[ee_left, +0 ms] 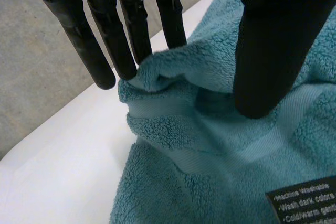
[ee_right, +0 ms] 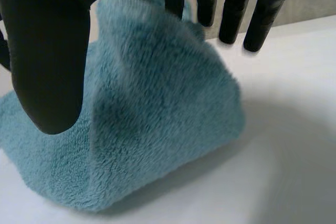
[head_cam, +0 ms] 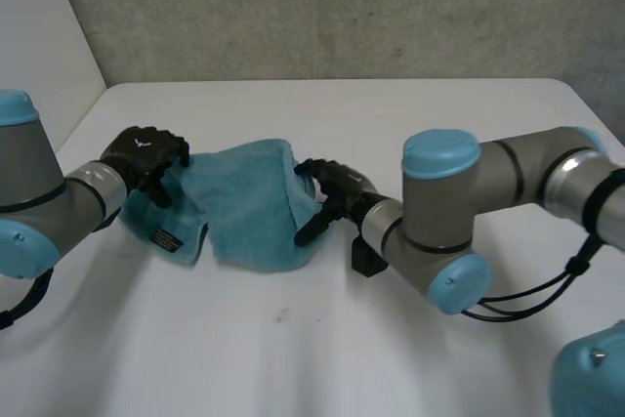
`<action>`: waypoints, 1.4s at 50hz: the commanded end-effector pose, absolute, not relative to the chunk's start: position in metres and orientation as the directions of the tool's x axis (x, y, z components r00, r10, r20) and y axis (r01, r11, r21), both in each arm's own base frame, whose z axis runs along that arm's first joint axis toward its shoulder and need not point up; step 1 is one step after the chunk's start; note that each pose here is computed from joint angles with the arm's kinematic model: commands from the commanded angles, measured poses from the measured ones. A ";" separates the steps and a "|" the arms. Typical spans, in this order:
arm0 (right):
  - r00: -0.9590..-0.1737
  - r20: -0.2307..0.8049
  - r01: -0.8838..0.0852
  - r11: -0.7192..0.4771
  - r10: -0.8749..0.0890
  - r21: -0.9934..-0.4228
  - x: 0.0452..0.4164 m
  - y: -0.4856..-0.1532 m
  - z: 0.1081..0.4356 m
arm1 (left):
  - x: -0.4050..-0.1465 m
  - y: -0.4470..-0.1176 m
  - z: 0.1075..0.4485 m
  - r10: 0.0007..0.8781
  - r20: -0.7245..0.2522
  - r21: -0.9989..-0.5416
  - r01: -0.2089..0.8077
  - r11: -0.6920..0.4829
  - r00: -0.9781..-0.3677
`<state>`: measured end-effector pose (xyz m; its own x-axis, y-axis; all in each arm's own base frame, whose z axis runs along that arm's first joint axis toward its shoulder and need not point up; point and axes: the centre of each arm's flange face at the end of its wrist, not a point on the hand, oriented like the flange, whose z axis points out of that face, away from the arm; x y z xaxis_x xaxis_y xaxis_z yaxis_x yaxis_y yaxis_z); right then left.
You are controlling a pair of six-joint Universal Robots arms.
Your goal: Fold the laundry
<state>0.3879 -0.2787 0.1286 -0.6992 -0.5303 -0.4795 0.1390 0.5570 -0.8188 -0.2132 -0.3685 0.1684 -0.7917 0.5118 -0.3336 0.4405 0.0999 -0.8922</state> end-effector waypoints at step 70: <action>-0.559 0.290 -0.182 -0.226 -0.776 -0.957 0.292 -0.190 0.254 | -0.327 -0.284 0.175 0.773 0.138 -0.948 0.143 0.284 -0.620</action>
<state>0.2991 -0.1938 0.2435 -0.5493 -0.7872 0.2802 -0.2005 -0.2014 -0.9588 -0.3086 -0.2781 0.2081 -0.7295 0.6818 0.0544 0.0882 0.1727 -0.9810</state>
